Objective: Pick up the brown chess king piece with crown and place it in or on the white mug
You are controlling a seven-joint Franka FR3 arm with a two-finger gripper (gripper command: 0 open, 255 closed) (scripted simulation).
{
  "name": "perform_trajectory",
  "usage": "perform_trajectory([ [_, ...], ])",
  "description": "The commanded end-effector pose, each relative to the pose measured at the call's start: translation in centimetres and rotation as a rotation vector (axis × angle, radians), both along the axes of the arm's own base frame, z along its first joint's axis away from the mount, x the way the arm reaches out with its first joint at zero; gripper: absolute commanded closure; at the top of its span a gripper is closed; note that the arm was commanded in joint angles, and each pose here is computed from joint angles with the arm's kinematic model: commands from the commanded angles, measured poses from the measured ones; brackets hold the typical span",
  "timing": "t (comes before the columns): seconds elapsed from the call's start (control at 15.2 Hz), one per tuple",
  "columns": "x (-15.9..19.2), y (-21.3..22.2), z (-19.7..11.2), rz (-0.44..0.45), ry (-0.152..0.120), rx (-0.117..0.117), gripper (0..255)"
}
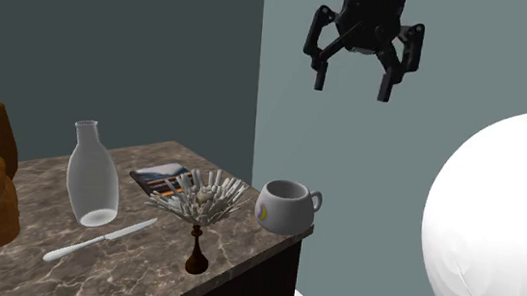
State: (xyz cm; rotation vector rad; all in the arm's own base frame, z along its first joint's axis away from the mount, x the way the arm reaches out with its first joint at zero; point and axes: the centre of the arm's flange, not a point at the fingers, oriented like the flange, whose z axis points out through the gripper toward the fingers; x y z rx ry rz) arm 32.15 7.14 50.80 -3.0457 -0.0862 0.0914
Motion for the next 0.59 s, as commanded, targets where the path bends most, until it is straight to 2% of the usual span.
perform_trajectory([
  [0.0,0.8,1.8,-1.7,0.003,0.004,-0.006,0],
  [0.53,3.7,9.3,-9.1,0.018,0.025,-0.029,0],
])
